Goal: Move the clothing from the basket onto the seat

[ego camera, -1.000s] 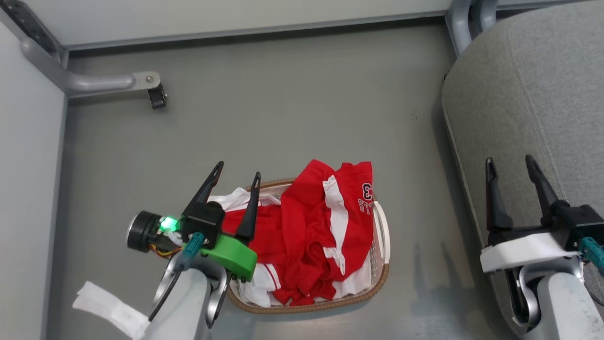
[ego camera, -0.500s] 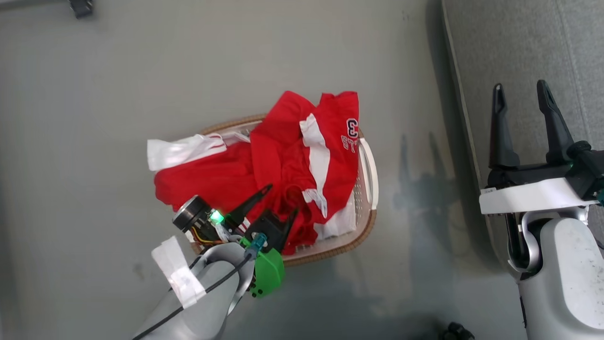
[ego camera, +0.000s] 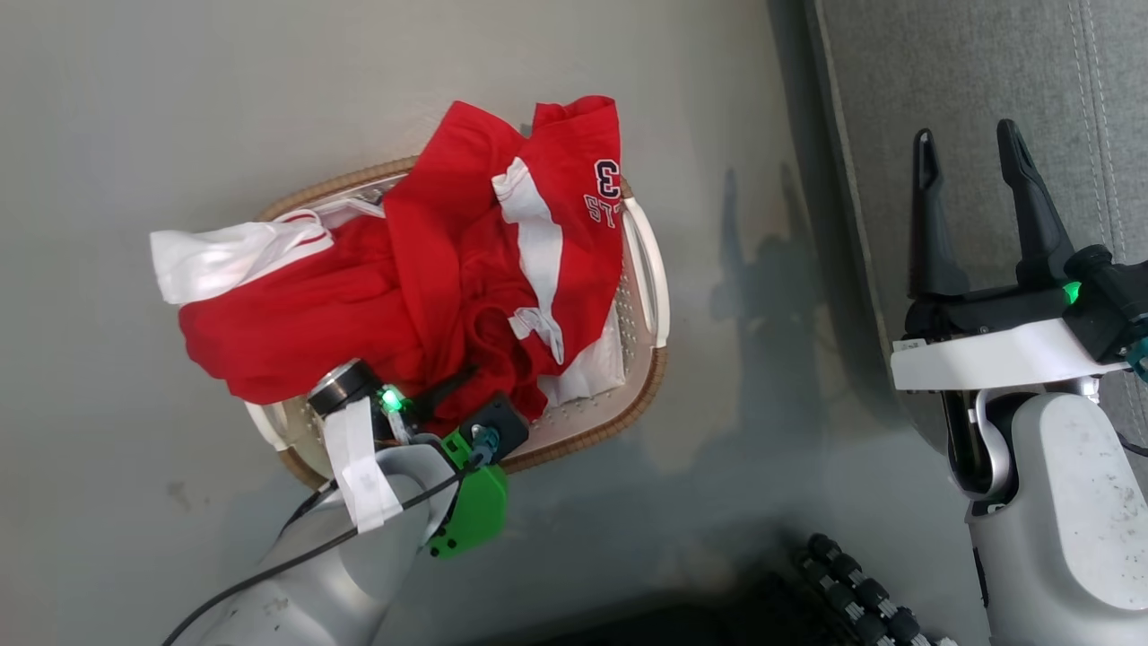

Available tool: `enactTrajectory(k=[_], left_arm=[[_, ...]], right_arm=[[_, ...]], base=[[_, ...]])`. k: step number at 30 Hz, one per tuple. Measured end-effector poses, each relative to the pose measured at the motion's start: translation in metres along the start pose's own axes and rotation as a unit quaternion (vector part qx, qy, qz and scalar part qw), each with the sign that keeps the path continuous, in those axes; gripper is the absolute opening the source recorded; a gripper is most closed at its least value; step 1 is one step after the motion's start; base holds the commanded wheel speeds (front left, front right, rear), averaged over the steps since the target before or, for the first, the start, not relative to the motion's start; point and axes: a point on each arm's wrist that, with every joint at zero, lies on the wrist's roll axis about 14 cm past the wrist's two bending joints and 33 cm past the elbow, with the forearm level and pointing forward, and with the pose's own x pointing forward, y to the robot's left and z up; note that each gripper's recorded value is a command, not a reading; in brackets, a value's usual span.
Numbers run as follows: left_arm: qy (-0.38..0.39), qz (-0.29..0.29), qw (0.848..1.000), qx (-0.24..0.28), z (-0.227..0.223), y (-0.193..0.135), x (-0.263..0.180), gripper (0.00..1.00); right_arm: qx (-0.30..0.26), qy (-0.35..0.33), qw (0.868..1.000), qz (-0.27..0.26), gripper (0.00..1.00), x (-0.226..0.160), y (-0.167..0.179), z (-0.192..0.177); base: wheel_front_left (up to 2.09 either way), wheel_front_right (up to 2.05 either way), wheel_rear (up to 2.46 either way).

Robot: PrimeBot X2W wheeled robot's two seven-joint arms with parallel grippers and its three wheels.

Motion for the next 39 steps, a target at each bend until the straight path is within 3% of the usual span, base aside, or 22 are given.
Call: enactTrajectory(k=[8, 9, 10, 11, 12, 13, 22, 29, 39], left_arm=[[0.071, 0.013, 0.997, 0.016, -0.027, 0.012, 0.014, 1.00], [0.075, 0.014, 0.997, 0.014, -0.028, 0.013, 0.015, 0.93], [0.074, 0.015, 0.997, 0.011, -0.028, 0.013, 0.016, 0.59], [0.073, 0.015, 0.997, 0.011, -0.027, 0.013, 0.016, 0.36], [0.072, 0.016, 0.997, 0.009, -0.026, 0.014, 0.016, 0.03], [0.069, 0.018, 0.997, 0.006, -0.025, 0.014, 0.016, 0.00], [0.019, 0.044, 0.999, 0.003, 0.004, 0.024, 0.003, 0.00], [-0.071, 0.067, 0.995, -0.019, 0.058, 0.020, -0.022, 0.00], [-0.231, 0.119, 0.966, 0.005, 0.168, 0.008, -0.100, 0.00]], right_arm=[[0.003, 0.018, 1.000, -0.012, 1.00, -0.005, -0.009, -0.012], [0.003, 0.020, 1.000, -0.013, 1.00, -0.005, -0.010, -0.013], [0.004, 0.021, 1.000, -0.015, 1.00, -0.006, -0.011, -0.014], [0.004, 0.022, 1.000, -0.016, 1.00, -0.006, -0.012, -0.014], [0.005, 0.021, 1.000, -0.017, 1.00, -0.006, -0.013, -0.014], [0.005, 0.021, 1.000, -0.017, 1.00, -0.006, -0.013, -0.013], [0.012, 0.007, 1.000, -0.020, 1.00, -0.010, -0.013, 0.002], [0.000, -0.007, 1.000, -0.022, 1.00, -0.027, -0.013, 0.023], [-0.002, -0.015, 1.000, -0.019, 1.00, -0.084, -0.006, 0.046]], base=[[0.00, 0.00, 0.00], [0.00, 0.00, 0.00], [0.00, 0.00, 0.00], [0.00, 0.00, 0.00], [0.00, 0.00, 0.00], [0.00, 0.00, 0.00], [0.00, 0.00, 0.00], [0.00, 0.00, 0.00], [0.00, 0.00, 0.00]])
